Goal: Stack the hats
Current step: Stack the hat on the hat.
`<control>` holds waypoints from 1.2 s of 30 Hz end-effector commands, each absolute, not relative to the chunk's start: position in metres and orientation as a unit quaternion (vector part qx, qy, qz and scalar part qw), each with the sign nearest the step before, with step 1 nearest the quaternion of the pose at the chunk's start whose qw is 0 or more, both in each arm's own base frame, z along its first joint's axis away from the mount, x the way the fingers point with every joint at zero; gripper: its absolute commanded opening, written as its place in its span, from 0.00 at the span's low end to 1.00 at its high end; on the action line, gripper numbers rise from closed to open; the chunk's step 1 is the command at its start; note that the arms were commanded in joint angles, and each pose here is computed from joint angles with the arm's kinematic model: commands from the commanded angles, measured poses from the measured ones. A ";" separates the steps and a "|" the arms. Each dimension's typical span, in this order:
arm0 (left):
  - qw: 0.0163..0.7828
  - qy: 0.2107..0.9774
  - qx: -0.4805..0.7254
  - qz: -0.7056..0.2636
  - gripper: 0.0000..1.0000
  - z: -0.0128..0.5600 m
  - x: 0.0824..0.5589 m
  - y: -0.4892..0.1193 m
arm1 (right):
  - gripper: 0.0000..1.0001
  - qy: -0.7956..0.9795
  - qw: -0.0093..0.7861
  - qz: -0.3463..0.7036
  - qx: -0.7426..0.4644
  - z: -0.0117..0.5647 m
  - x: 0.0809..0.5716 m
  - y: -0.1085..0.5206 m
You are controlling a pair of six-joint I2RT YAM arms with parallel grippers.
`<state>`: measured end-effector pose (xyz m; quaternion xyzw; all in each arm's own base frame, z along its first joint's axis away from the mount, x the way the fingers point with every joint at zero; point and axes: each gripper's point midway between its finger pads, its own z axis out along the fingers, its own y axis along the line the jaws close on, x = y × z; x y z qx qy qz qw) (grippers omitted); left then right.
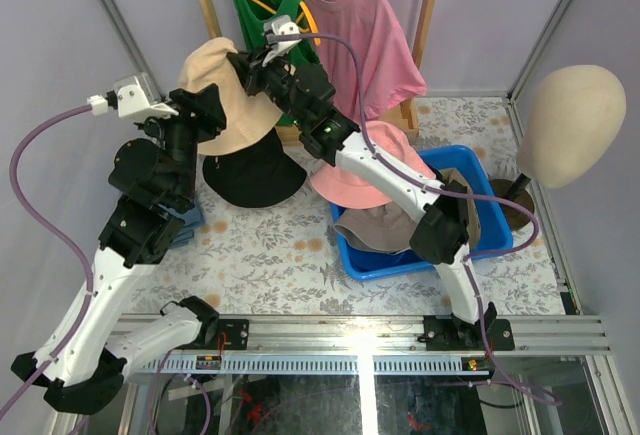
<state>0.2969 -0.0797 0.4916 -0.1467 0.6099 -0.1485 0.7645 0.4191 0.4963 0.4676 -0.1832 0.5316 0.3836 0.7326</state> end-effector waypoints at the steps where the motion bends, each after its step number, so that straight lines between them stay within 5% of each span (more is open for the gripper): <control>1: 0.769 0.609 -0.172 -0.095 0.52 0.485 0.290 -0.054 | 0.13 0.484 0.746 0.432 -0.149 0.507 0.408 0.494; 24: 0.730 0.651 -0.194 -0.083 0.56 0.433 0.319 -0.054 | 0.14 0.579 0.702 0.393 -0.128 0.388 0.419 0.463; 36: 0.685 0.680 -0.237 -0.115 0.64 0.398 0.346 -0.051 | 0.23 0.629 0.654 0.396 -0.144 0.335 0.408 0.447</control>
